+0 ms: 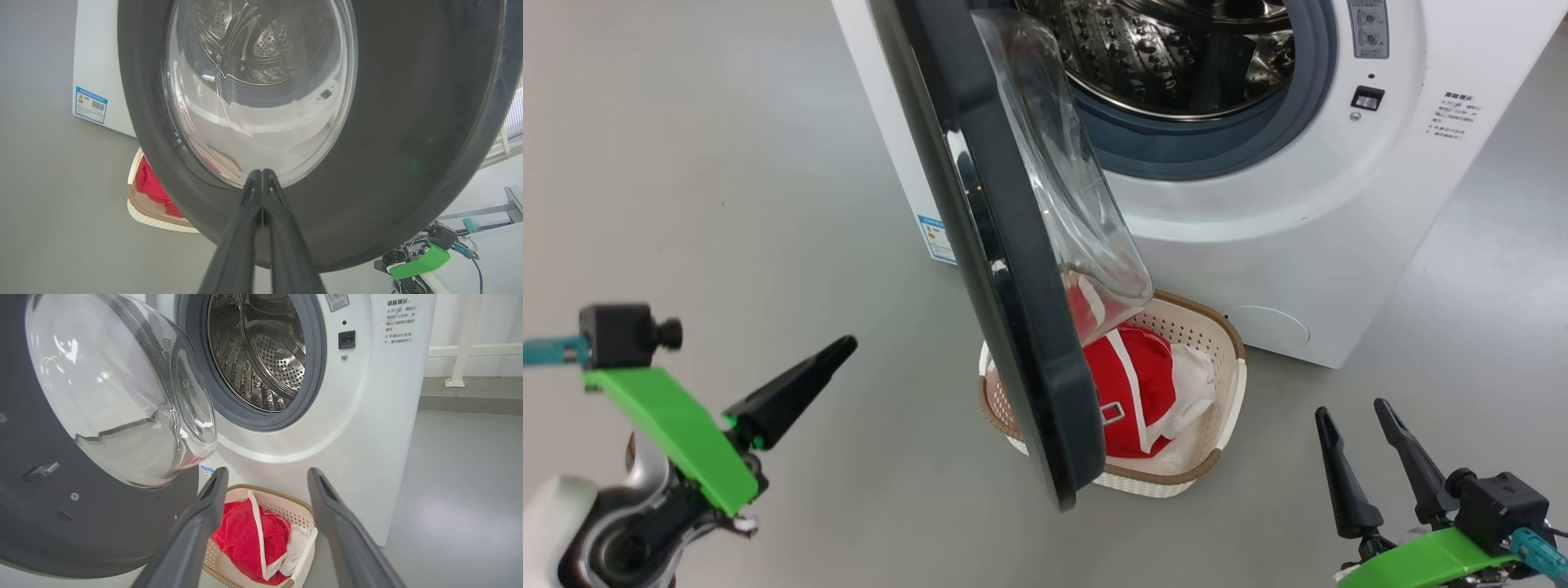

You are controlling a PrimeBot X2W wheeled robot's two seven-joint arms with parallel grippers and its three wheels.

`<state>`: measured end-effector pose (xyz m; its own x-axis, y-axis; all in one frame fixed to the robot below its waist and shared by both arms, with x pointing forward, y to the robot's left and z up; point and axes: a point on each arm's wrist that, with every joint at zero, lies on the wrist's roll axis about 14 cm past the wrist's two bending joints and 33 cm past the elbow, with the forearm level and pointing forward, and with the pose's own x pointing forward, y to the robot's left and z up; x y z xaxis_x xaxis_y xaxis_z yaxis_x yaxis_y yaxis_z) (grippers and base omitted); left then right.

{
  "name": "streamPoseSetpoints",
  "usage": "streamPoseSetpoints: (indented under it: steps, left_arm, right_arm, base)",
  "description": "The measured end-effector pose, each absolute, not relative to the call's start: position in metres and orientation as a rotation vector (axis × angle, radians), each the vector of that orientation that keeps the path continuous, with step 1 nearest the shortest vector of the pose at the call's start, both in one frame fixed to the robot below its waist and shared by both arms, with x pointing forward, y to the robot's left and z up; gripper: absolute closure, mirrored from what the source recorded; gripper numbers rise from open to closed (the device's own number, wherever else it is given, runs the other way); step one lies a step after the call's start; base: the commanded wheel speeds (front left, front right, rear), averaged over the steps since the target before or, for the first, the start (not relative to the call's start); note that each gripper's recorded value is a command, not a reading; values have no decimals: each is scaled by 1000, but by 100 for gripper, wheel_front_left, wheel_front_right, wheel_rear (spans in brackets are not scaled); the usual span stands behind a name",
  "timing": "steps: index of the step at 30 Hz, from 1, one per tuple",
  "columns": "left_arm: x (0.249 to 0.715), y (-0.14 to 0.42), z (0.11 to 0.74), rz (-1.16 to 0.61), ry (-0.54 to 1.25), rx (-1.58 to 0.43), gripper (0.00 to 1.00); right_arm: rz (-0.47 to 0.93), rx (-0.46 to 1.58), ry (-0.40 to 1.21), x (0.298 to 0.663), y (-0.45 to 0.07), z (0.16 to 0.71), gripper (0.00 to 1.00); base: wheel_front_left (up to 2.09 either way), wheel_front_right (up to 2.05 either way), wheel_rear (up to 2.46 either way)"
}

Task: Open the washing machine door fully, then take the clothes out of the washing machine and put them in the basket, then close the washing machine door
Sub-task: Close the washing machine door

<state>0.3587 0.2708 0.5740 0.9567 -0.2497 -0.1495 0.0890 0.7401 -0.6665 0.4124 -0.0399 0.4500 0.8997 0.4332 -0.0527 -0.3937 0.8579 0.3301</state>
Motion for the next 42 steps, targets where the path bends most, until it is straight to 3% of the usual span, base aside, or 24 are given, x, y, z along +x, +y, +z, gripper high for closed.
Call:
streamPoseSetpoints:
  steps: [2, 4, 5, 22, 29, 42]
  left_arm:
    - [353, 277, 562, -146, 236, -719, 49]
    - [344, 286, 549, -90, 226, -735, 7]
    - [342, 288, 543, -70, 224, -742, 0]
    - [304, 315, 472, 211, 138, -705, 0]
    - [296, 316, 450, 249, 164, -594, 0]
    - [290, 319, 463, 340, 48, -318, 0]
  right_arm:
    - [437, 317, 132, 410, -40, 449, 0]
    - [440, 316, 133, 409, -39, 449, 0]
    - [440, 317, 133, 409, -39, 449, 0]
    - [446, 317, 142, 410, -37, 446, 0]
    - [450, 314, 145, 410, -37, 445, 0]
    - [467, 304, 134, 408, -34, 449, 0]
  base:
    - [0, 0, 0]
    - [0, 0, 0]
    - [0, 0, 0]
    - [0, 0, 0]
    - [0, 0, 0]
    - [0, 0, 0]
